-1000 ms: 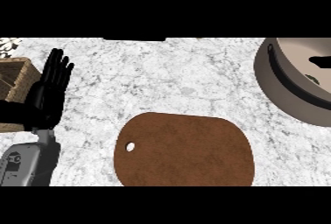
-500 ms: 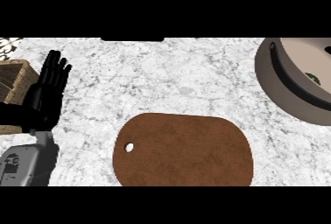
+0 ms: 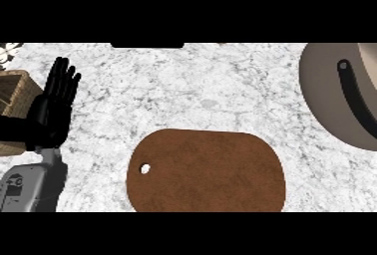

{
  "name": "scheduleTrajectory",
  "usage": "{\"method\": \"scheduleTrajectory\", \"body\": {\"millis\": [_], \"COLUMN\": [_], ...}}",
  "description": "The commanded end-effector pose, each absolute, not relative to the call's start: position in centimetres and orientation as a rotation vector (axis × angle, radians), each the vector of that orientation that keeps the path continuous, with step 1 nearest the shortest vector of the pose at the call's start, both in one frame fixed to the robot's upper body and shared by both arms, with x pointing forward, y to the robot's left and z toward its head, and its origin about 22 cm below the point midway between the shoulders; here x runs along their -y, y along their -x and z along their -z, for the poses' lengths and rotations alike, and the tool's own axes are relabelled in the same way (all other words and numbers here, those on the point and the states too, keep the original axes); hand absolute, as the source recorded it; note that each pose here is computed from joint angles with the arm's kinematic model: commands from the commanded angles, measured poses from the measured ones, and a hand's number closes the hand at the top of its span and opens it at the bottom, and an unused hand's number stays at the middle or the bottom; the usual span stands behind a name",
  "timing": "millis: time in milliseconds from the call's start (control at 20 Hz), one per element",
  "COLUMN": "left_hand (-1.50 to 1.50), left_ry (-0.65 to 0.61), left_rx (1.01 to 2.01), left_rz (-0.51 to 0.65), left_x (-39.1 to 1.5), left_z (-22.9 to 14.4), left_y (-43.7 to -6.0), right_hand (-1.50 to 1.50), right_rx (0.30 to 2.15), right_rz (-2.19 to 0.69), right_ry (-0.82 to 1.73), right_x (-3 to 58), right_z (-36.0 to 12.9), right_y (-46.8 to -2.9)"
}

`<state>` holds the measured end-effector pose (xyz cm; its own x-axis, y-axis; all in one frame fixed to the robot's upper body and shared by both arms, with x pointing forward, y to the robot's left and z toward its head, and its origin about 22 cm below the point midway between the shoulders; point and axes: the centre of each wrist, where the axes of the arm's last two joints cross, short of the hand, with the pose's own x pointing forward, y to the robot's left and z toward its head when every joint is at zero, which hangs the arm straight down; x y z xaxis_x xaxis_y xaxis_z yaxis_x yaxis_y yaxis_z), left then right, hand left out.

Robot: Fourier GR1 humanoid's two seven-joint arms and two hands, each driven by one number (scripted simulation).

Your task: Pick the squash from the cutting board and place it in the pot

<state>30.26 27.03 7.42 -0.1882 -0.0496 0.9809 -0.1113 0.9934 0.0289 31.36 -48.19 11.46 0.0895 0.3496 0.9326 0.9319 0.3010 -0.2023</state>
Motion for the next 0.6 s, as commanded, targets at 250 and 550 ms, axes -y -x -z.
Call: {"method": "scheduleTrajectory", "body": {"millis": [250, 550], "left_hand": [0.00, 0.00], "left_ry": [-0.126, -0.111], "left_rx": [1.760, 1.753], "left_rz": [-0.049, -0.050], "left_x": [-25.9, -27.6], "left_z": [-8.6, -7.4], "left_y": [-30.4, -29.4], "right_hand": [-1.50, -1.50], "right_rx": [1.461, 1.466], "right_rz": [0.693, 0.695], "right_ry": [1.301, 1.308], "right_x": [51.0, 55.0], "right_z": [-8.2, -9.7], "right_y": [-23.2, -18.0]}}
